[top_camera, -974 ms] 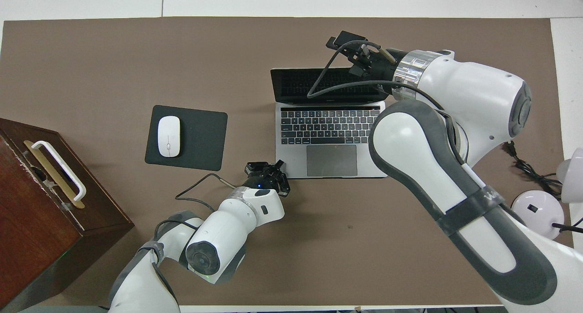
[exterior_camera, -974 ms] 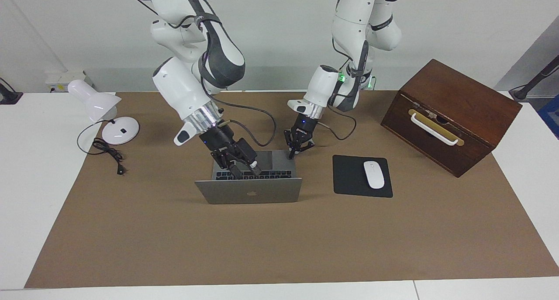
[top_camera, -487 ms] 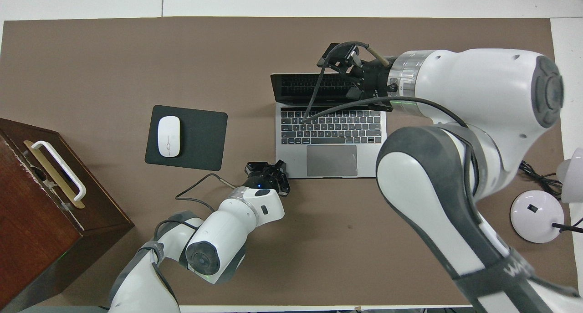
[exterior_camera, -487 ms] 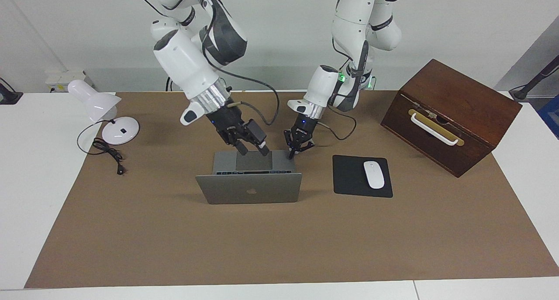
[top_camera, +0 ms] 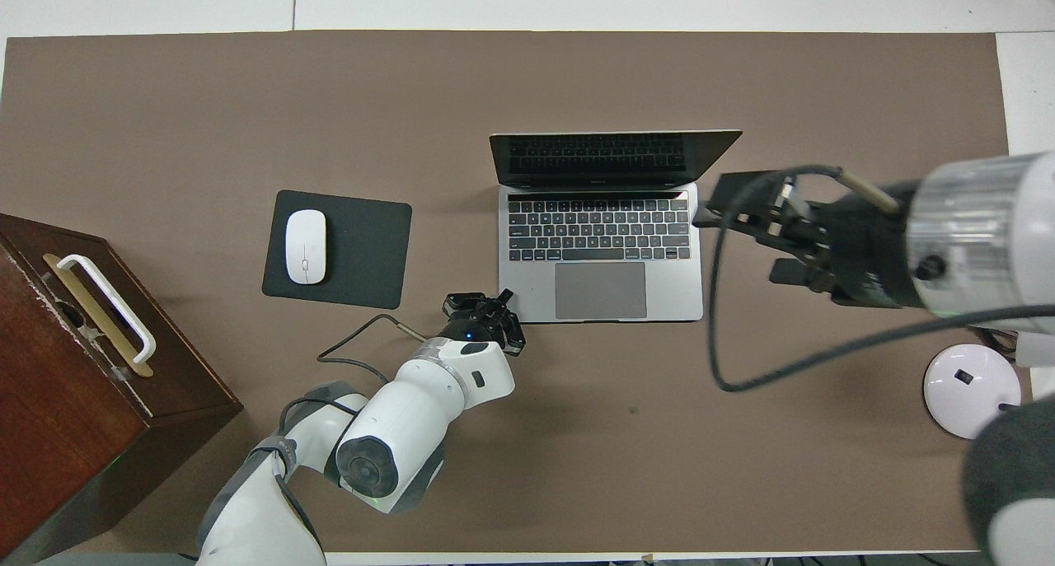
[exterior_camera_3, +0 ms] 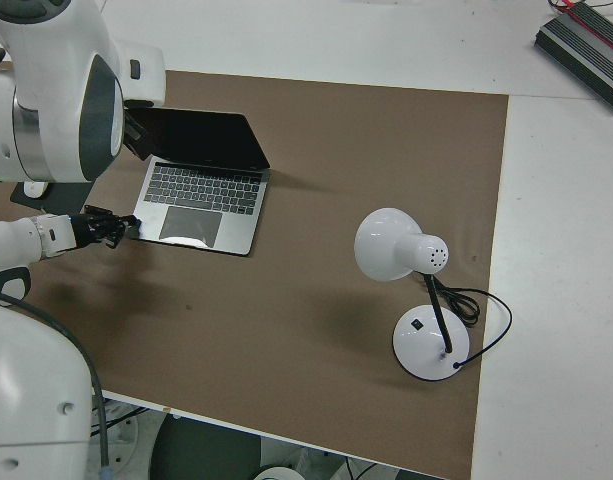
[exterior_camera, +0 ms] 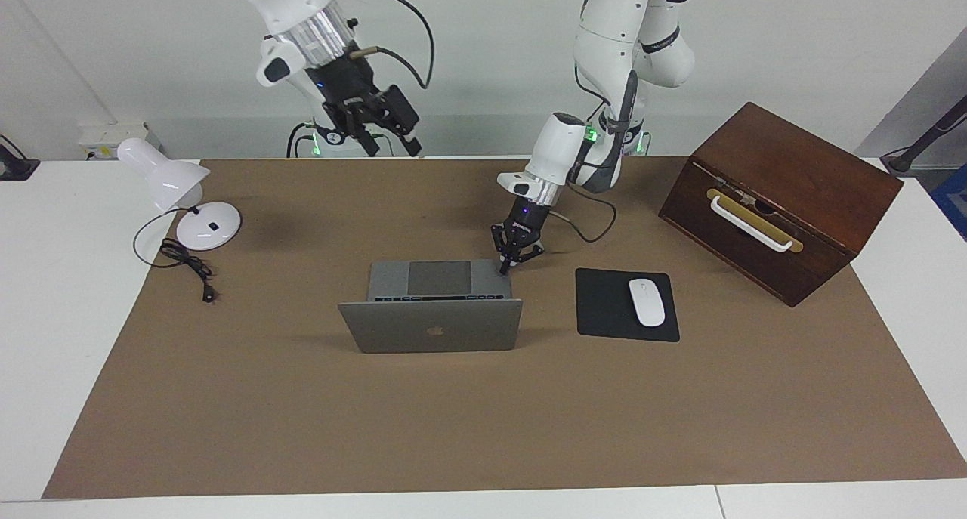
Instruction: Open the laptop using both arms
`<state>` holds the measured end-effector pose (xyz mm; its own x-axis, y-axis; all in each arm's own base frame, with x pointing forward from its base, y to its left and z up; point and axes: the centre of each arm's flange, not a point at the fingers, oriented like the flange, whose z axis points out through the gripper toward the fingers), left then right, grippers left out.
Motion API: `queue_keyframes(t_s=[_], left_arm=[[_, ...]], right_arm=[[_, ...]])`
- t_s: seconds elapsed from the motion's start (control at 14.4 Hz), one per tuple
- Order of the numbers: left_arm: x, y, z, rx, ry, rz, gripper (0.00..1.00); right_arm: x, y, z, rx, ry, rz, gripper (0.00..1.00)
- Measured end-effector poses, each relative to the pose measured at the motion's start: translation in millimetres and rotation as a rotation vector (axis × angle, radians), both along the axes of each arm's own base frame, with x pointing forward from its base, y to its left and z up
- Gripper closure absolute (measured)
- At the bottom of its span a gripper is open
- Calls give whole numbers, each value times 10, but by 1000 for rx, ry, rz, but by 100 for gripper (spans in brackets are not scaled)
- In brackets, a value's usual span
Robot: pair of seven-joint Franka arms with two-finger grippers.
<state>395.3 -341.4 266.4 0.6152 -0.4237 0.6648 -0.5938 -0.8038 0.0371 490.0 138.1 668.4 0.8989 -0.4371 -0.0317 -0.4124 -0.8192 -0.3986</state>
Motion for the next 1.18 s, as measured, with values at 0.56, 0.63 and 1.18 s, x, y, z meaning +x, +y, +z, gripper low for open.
queue_keyframes(t_s=[0.56, 0.63, 1.18], left_arm=[[55, -51, 135, -71, 35, 80, 99], [68, -60, 176, -63, 54, 85, 99], [180, 31, 830, -41, 224, 188, 99]], right_arm=[[-255, -1771, 64, -288, -59, 380, 0], [-252, -1794, 40, -302, -58, 396, 0], [277, -1933, -675, -353, -74, 403, 0]])
